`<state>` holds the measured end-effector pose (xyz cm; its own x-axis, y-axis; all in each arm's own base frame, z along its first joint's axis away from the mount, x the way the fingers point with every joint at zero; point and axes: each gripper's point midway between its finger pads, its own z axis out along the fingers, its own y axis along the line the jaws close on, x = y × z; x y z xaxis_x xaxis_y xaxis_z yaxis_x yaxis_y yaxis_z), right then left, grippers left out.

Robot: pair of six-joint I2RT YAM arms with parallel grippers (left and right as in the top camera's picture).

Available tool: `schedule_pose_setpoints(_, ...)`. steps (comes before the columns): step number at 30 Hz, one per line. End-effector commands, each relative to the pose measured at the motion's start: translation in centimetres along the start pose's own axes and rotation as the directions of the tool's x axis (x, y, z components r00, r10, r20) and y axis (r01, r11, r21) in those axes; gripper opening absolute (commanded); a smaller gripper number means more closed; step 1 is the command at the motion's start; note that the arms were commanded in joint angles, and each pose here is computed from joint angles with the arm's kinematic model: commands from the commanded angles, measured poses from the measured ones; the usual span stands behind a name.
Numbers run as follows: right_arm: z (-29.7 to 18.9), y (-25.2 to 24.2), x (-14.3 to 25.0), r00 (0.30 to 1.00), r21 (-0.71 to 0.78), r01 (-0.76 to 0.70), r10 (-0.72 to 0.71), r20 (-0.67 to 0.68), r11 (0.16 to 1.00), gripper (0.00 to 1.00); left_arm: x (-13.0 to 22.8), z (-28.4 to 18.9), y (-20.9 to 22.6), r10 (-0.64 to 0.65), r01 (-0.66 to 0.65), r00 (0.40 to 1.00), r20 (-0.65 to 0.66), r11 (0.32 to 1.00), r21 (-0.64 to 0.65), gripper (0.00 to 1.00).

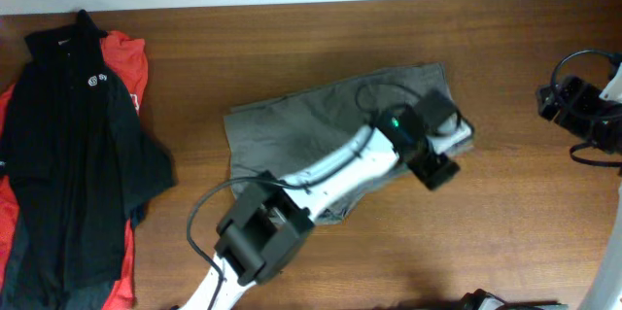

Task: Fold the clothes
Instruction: 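Drag the grey shorts with the left gripper to the table center and release, then grasp the right waistband corner of the shorts with the right gripper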

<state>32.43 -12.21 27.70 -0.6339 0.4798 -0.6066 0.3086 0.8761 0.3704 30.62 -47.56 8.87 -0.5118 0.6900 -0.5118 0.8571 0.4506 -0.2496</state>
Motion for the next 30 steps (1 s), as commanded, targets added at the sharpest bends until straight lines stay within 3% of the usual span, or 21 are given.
schedule_pose_setpoints(1, -0.9, 0.3, -0.8, 0.999, -0.001, 0.020, -0.020, 0.030, 1.000, 0.80, -4.3, -6.6, 4.3, -0.119, 0.113, 0.987, 0.108, 0.992, 0.056, 0.98)
schedule_pose_setpoints(3, -0.9, 0.4, -0.7, 0.999, -0.003, 0.019, -0.019, 0.028, 1.000, 0.80, -5.0, -9.0, 6.0, -0.156, 0.149, 0.979, 0.130, 0.987, 0.068, 0.99)
schedule_pose_setpoints(7, -0.8, 3.2, -0.3, 0.994, -0.147, 0.112, -0.110, 0.021, 0.983, 0.80, -4.4, -15.5, 13.0, -0.320, 0.321, 0.932, 0.169, 0.947, 0.018, 0.99)
schedule_pose_setpoints(13, 2.4, 7.5, -0.2, 0.946, -0.232, 0.321, -0.322, 0.035, 0.918, 0.80, 2.9, -21.7, 24.2, -0.561, 0.579, 0.810, 0.172, 0.812, -0.076, 0.99)
schedule_pose_setpoints(17, 7.2, 9.4, -0.9, 0.915, -0.225, 0.399, -0.400, 0.045, 0.889, 0.80, 6.5, -24.6, 28.7, -0.576, 0.604, 0.793, 0.198, 0.787, -0.124, 0.99)
schedule_pose_setpoints(22, 15.2, 8.6, -0.1, 0.909, -0.227, 0.400, -0.416, -0.026, 0.888, 0.78, 8.9, -24.4, 31.4, -0.609, 0.635, 0.770, 0.190, 0.760, -0.138, 0.99)
schedule_pose_setpoints(26, 19.5, 6.9, 1.9, 0.911, -0.231, 0.366, -0.398, -0.111, 0.902, 0.77, 11.0, -21.1, 32.0, -0.661, 0.669, 0.743, 0.105, 0.732, -0.125, 0.95)
schedule_pose_setpoints(30, 22.7, 5.8, 4.0, 0.907, -0.253, 0.333, -0.382, -0.179, 0.908, 0.77, 15.1, -17.5, 33.4, -0.736, 0.724, 0.677, -0.001, 0.666, -0.180, 0.91)
